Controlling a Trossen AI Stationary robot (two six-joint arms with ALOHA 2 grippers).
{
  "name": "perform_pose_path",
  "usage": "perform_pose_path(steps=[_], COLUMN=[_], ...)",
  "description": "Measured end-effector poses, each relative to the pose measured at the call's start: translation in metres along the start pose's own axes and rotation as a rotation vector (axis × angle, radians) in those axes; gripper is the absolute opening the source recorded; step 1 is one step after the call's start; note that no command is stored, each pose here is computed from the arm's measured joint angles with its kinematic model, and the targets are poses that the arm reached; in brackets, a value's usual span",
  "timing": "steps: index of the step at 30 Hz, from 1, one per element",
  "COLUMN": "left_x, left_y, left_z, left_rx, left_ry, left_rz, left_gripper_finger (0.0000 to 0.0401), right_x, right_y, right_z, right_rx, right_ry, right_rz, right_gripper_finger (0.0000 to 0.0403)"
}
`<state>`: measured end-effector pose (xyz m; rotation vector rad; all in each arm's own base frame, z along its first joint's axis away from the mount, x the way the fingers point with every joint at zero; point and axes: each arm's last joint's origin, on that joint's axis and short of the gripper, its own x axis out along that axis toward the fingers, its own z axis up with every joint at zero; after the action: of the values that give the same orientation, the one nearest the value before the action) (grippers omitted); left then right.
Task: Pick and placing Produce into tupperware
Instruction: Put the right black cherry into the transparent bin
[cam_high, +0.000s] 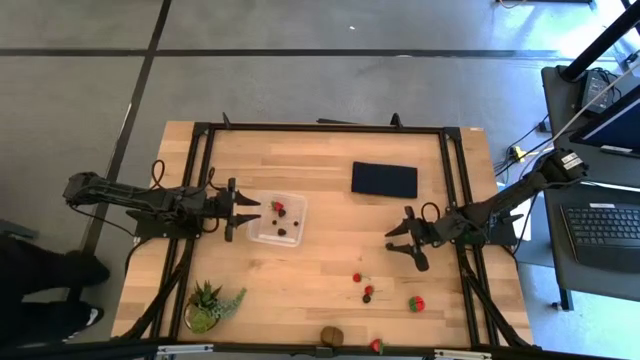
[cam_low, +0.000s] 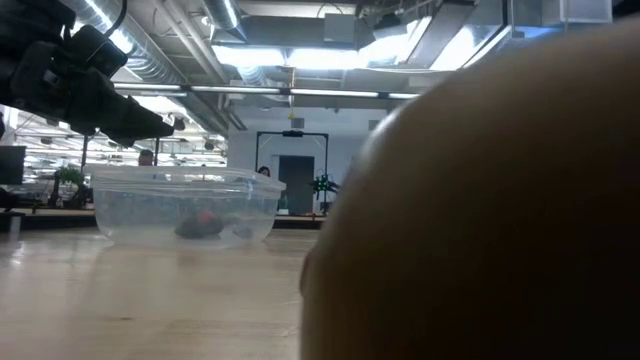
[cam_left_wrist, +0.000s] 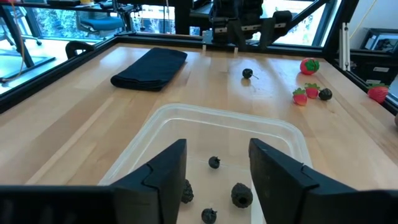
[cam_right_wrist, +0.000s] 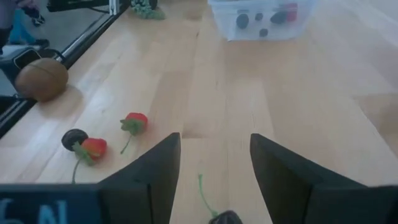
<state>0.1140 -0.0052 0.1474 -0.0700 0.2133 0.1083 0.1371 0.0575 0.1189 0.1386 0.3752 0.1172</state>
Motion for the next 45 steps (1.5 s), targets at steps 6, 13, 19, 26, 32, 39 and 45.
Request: perform_pose_path(steps=[6,13,19,26,32,39,45], left_x=[0.000,0.000,0.000,0.000,0.000,0.000,0.000], left_y=[0.000,0.000,0.000,0.000,0.000,0.000,0.000], left_z=[0.000,0.000,0.000,0.000,0.000,0.000,0.000], left_rx=[0.000,0.000,0.000,0.000,0.000,0.000,0.000], left_ry=[0.000,0.000,0.000,0.000,0.000,0.000,0.000], left_rz=[0.000,0.000,0.000,0.000,0.000,0.000,0.000], left_gripper_finger=[0.0170,0.0162,0.0165,0.0170,0.0163,0.0165,0.0170], right_x=[0.000,-0.001,-0.002,-0.001,0.002,0.016,0.030], right_y=[-0.002,-0.007,-0.007,-0.007,-0.008,-0.001,-0.003], right_z=[-0.008,-0.016,-0.018,-0.022,-0.026,-0.016,-0.017], right_rx=[0.123,0.189,0.200,0.197,0.182,0.145,0.171], right_ry=[0.078,0.142,0.160,0.194,0.244,0.268,0.321], right_rz=[-0.029,-0.113,-0.123,-0.124,-0.136,-0.139,-0.208], right_gripper_finger=[0.0196,0.0196,0.0196,0.0196,0.0196,0.0196,0.0196])
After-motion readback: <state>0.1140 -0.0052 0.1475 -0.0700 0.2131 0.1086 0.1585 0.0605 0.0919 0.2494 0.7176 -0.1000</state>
